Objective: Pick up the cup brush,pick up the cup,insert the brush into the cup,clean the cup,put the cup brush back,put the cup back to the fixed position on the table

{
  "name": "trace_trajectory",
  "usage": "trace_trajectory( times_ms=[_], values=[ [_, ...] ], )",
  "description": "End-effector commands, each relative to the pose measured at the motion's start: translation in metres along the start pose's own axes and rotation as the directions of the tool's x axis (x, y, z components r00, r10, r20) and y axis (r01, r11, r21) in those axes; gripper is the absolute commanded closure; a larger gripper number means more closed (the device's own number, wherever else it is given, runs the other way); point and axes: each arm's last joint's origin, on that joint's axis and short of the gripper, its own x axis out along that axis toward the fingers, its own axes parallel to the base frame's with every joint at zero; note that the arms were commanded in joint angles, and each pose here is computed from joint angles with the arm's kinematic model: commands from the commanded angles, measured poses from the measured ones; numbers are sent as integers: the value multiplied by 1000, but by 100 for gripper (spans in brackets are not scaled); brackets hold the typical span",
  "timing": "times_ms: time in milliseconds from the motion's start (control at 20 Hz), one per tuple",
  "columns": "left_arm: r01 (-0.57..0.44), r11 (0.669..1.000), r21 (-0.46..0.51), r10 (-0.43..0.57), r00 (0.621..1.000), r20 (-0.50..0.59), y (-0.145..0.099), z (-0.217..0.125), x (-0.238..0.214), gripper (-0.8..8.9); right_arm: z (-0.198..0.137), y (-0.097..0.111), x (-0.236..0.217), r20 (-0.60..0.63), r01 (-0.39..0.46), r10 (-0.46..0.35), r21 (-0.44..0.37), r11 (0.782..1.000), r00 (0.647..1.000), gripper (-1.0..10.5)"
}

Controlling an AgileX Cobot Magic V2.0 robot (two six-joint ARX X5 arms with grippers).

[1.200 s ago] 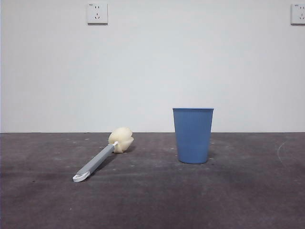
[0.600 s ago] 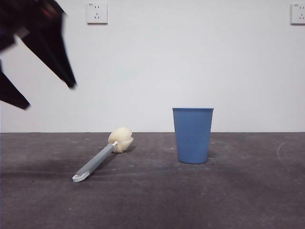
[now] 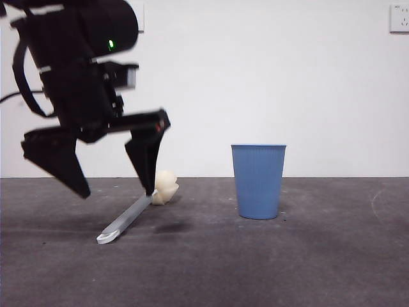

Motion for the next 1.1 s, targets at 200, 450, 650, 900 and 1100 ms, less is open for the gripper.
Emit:
trace_trajectory(
  times_ms=[200, 450, 650, 900, 1100],
  values=[
    [-44, 999, -32, 43, 999, -28, -6, -4, 23, 189, 2, 0, 0, 10, -2, 2, 0, 1000, 1000, 320],
    [-91, 995, -28, 90, 996, -28, -12, -8, 32, 189, 2, 0, 0, 16, -1, 1, -3, 1000, 1000, 320],
    [-110, 994, -22, 110, 993, -33, -14, -10, 34, 314, 3, 0, 0, 22, -2, 2, 1, 1000, 1000, 320],
    [-116, 992, -41, 113, 991, -70, -18, -15, 45, 312, 3, 0, 0, 22, -1, 1, 1, 1000, 1000, 320],
    [-106, 993, -46, 103, 993, -54, -22, -14, 45, 460, 3, 0, 0, 22, -1, 1, 1, 1000, 1000, 320]
  ],
)
